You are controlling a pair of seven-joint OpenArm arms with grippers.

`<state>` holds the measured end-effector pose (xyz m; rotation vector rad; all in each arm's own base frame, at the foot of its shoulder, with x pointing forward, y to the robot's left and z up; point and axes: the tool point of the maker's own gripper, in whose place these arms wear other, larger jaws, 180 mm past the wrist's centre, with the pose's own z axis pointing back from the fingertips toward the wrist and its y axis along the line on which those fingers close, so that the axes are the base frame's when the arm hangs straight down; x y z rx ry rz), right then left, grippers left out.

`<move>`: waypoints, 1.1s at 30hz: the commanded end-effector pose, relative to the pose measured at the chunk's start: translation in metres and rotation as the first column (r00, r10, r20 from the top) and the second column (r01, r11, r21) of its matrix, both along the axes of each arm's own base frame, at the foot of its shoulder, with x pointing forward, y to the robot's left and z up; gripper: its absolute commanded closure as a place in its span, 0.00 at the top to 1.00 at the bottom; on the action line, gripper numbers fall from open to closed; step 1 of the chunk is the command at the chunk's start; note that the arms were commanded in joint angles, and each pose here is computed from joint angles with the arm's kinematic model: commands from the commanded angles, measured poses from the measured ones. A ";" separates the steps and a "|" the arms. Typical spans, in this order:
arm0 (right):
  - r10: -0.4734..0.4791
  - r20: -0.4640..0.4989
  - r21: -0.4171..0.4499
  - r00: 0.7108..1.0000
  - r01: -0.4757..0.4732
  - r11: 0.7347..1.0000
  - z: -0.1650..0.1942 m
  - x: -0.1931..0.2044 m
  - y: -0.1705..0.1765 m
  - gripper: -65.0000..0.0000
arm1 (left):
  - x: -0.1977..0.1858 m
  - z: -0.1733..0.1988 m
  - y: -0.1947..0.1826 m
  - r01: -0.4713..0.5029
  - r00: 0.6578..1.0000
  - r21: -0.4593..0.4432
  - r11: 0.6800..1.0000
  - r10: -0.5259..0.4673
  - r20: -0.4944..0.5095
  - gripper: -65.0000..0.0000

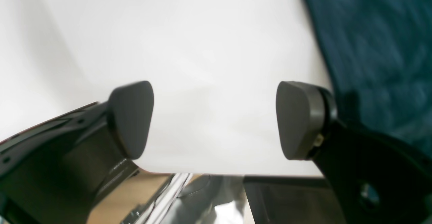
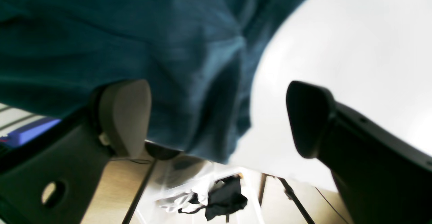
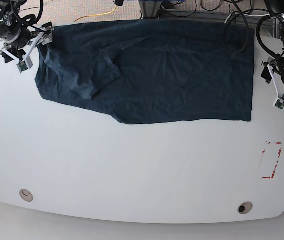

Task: Layout the t-shirt on the table in an organized manner, then fold the t-shirt properly
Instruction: 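Slide the right gripper along the shirt's side edge and pinch the fabric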

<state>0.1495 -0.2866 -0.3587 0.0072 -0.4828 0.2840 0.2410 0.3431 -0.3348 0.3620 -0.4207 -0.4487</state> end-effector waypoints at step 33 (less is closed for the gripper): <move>-0.051 0.073 0.238 0.996 0.032 0.971 -0.021 0.174 -0.010 0.95 | 0.061 0.017 -0.057 0.171 0.981 -0.026 0.985 -0.168 0.095 0.81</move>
